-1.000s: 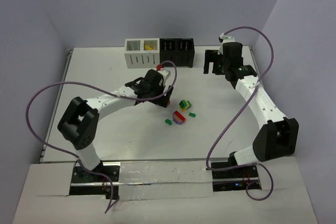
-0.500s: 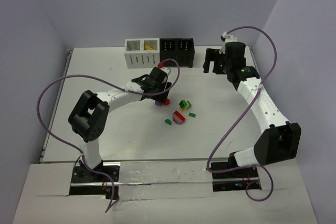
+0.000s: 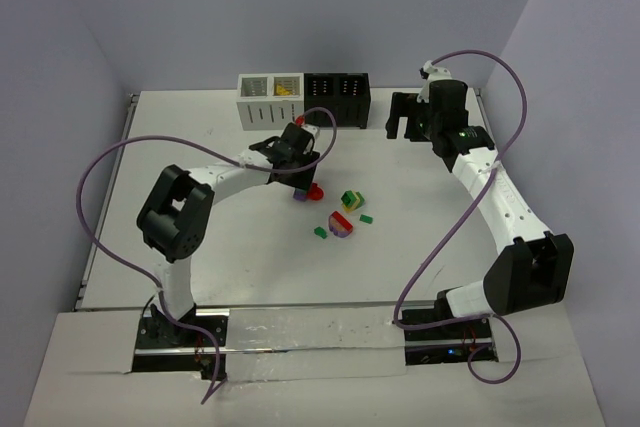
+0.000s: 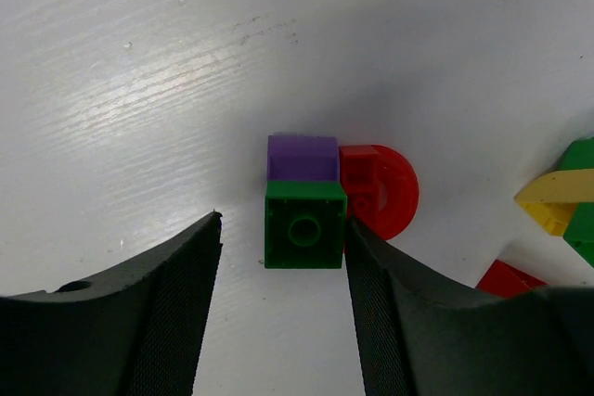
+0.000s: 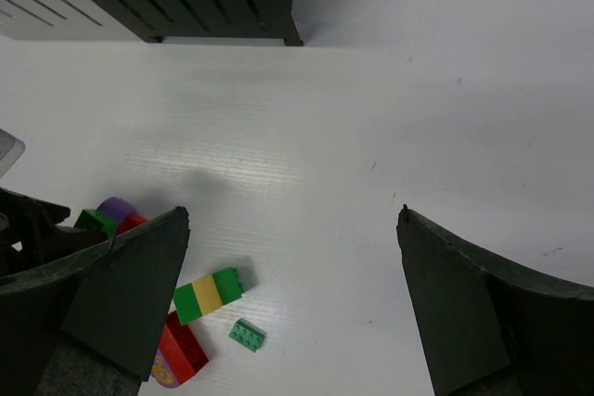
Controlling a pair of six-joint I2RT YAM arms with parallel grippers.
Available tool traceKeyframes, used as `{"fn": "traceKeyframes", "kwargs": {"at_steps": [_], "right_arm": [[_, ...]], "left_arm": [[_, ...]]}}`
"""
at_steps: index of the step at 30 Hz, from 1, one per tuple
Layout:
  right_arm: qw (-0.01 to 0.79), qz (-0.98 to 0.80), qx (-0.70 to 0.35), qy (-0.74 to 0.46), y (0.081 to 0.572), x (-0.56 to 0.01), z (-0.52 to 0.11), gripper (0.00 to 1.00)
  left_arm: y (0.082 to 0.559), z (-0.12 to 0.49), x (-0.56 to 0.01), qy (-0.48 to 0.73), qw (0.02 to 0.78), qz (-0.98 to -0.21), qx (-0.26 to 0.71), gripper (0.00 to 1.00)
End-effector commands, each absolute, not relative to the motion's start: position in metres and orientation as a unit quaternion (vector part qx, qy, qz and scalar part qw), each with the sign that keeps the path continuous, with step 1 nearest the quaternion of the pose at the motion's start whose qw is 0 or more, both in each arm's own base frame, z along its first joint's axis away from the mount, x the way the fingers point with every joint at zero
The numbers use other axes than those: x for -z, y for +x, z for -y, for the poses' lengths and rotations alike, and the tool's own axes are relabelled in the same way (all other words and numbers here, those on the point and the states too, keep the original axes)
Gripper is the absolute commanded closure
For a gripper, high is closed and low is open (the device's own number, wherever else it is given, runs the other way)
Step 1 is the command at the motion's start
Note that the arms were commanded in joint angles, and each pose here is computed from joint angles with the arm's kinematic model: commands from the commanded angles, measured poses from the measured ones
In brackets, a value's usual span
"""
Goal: Sort the legos into containers by color
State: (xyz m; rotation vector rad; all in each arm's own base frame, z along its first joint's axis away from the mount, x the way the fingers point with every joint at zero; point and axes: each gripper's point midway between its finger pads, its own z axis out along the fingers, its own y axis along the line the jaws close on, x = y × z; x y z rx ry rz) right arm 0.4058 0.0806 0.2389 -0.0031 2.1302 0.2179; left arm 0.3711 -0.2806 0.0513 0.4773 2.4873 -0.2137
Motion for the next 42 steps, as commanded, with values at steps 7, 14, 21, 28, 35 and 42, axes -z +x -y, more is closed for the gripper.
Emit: {"fn": "traceKeyframes", "kwargs": {"at_steps": [7, 14, 21, 28, 35, 42], "right_arm": [[0.490, -0.866, -0.097, 0.000, 0.411, -0.248, -0.082, 0.00], [0.478, -0.866, -0.140, -0.043, 0.408, -0.242, -0.102, 0.00], [0.439, -0.838, -0.280, -0.165, 0.383, -0.256, -0.158, 0.00], [0.399, -0.728, -0.453, -0.325, 0.312, -0.307, -0.229, 0.00], [0.375, -0.652, -0.514, -0.412, 0.257, -0.341, -0.276, 0.06], [0.339, -0.629, -0.542, -0.443, 0.229, -0.345, -0.297, 0.10]], "left_arm": [[0.377, 0.292, -0.057, 0.183, 0.299, -0.932, 0.098, 0.53], [0.383, 0.286, -0.096, 0.199, 0.324, -0.918, 0.112, 1.00], [0.361, 0.278, -0.212, 0.279, 0.351, -0.835, 0.320, 1.00], [0.291, 0.259, -0.306, 0.370, 0.423, -0.685, 0.463, 1.00], [0.225, 0.262, -0.322, 0.441, 0.375, -0.583, 0.569, 1.00], [0.213, 0.260, -0.323, 0.451, 0.370, -0.569, 0.580, 1.00]]}}
